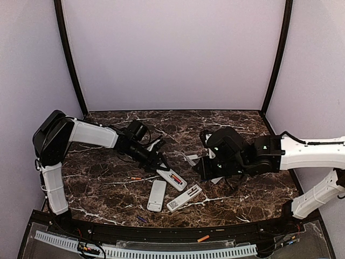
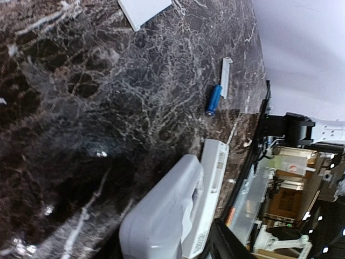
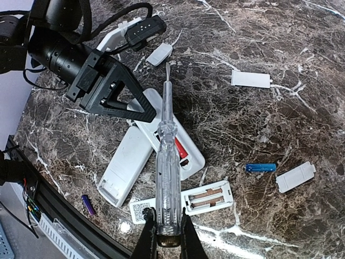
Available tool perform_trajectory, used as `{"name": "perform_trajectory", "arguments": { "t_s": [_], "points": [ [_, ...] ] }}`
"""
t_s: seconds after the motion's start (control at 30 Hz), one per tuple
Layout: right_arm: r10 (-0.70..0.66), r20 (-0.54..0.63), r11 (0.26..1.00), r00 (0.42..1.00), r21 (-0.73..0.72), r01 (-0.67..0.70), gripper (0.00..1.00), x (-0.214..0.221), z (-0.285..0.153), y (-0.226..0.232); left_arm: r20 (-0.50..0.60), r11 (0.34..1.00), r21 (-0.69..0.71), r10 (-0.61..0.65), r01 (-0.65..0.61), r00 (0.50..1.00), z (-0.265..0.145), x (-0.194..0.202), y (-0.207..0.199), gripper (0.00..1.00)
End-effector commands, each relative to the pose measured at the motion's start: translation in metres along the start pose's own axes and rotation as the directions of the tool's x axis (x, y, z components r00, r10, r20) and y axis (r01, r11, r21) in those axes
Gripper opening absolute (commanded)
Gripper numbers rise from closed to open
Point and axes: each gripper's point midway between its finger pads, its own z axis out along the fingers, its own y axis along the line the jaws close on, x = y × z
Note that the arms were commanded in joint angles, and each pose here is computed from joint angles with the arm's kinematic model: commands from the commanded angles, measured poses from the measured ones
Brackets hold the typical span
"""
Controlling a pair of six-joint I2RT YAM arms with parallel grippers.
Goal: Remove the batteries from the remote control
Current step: Place the remote control without the battery cover at the center of the board, then pass from the right arm to the left
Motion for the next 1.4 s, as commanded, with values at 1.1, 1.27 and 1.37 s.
{"name": "perform_trajectory", "arguments": {
  "t_s": [1.1,1.27,1.37],
  "points": [
    [-0.547,0.176,0.831,0.818,-0.006,0.557,0.0,-0.025,-0.033,0.058,0.173,0.948,0.293,-0.181,0.125,0.968,-0.081,0.024,-0.147,0.77],
    [-0.552,0.199,0.826,0.81,-0.007,0.564,0.0,-0.028,-0.033,0.063,0.168,0.942,0.303,-0.204,0.146,0.964,-0.077,0.024,-0.144,0.53],
    [-0.554,0.211,0.823,0.805,-0.008,0.568,0.0,-0.029,-0.035,0.066,0.159,0.937,0.302,-0.231,0.176,0.96,-0.072,0.025,-0.137,0.47]
  ]
}}
